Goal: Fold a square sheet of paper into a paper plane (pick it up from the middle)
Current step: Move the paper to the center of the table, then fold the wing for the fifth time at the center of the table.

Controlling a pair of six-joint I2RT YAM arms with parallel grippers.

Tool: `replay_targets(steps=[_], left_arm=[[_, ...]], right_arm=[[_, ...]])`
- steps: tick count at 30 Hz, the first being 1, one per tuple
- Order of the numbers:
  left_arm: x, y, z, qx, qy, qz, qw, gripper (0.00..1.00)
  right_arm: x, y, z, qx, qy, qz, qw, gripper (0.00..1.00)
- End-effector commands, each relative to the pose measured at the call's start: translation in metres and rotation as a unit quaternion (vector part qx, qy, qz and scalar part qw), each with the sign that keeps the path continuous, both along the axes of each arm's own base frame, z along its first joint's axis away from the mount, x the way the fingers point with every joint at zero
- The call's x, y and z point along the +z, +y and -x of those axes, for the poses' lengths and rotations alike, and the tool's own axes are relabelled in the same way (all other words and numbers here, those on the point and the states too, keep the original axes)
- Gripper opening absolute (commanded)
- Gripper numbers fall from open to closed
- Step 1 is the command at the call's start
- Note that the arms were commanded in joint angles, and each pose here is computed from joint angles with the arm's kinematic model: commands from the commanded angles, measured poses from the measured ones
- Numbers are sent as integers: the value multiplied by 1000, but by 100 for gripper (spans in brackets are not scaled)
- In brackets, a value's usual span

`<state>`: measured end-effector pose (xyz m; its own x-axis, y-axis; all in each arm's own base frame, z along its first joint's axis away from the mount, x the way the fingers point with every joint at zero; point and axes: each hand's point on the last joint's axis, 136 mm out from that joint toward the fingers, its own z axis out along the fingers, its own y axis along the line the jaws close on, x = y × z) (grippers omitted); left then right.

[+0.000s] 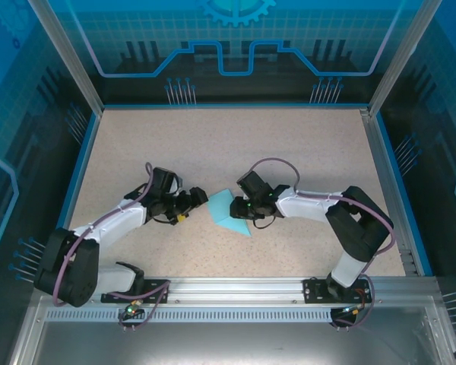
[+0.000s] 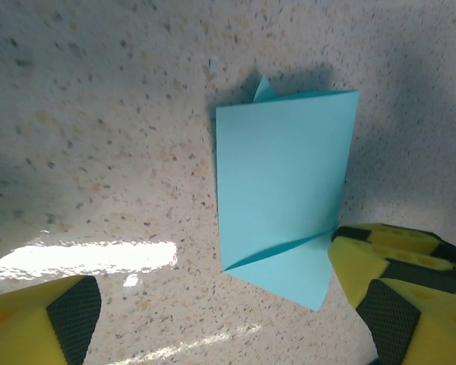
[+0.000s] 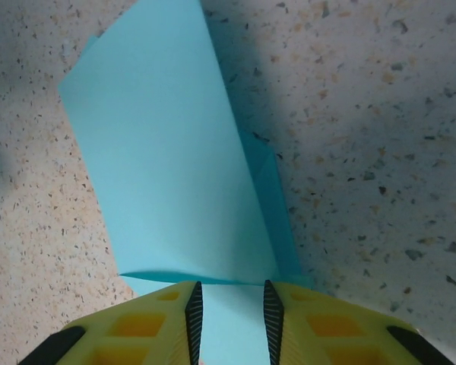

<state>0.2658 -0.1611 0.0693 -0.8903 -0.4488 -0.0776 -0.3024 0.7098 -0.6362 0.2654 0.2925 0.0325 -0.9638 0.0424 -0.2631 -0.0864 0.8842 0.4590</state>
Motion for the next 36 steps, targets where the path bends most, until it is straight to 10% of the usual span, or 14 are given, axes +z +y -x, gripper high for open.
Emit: replay_targets(steps=[1,36], left_arm=[[-4,-16,9,-15,17,27,999,92],[-19,-87,8,-75,55,85,992,27]], right_arm=[[-5,5,-5,-12,15,-37,999,30],[-36,-27,4,-39,60,-42,997,29]])
